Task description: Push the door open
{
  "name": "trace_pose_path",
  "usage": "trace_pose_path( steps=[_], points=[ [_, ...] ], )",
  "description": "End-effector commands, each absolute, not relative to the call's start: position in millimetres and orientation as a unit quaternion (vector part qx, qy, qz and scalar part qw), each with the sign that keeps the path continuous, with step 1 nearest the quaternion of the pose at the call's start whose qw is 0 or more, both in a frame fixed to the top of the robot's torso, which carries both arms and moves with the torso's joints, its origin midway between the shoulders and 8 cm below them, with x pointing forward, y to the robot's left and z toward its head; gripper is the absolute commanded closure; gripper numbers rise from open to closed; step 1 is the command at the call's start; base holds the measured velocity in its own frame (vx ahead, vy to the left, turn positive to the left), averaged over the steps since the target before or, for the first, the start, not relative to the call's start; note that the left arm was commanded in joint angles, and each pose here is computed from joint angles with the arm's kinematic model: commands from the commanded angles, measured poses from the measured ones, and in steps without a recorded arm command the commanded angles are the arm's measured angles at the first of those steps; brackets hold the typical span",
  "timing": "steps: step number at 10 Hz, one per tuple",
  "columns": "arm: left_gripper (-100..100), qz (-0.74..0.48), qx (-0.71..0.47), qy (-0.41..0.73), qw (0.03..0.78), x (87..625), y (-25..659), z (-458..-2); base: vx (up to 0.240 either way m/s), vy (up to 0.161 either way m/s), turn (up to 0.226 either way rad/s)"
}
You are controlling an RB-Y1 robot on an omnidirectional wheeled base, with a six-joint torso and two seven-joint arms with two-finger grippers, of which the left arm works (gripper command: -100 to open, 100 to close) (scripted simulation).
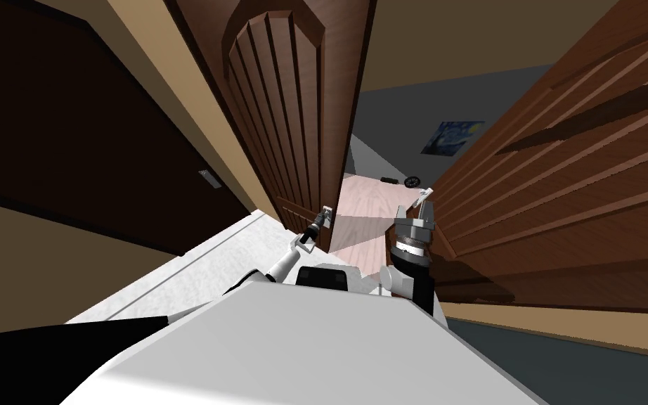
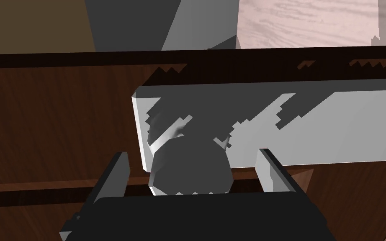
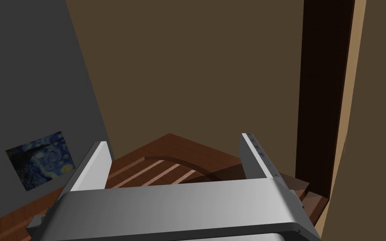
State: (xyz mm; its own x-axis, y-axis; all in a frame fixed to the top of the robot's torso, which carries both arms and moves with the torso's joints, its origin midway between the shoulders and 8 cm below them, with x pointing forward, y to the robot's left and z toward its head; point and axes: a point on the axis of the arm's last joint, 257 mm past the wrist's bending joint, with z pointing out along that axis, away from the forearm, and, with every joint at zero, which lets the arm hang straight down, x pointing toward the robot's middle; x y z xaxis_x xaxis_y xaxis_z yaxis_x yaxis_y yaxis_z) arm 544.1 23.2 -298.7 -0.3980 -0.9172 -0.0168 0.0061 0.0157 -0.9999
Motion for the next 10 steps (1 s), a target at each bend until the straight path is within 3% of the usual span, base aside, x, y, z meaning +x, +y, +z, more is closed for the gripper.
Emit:
trace_pose_path(
  steps=[1, 6, 10],
  points=[
    [100, -0.587, -0.383, 0.595, 0.393, 544.0, 24.0, -299.3, -0.010, 0.002, 0.007],
    [100, -0.587, -0.383, 0.595, 0.393, 544.0, 24.0, -299.3, -0.006, 0.005, -0.007],
    [100, -0.575, -0.389, 0.589, 0.413, 556.2, 53.1, -295.9, 0.133, -0.131, 0.045]
  ],
)
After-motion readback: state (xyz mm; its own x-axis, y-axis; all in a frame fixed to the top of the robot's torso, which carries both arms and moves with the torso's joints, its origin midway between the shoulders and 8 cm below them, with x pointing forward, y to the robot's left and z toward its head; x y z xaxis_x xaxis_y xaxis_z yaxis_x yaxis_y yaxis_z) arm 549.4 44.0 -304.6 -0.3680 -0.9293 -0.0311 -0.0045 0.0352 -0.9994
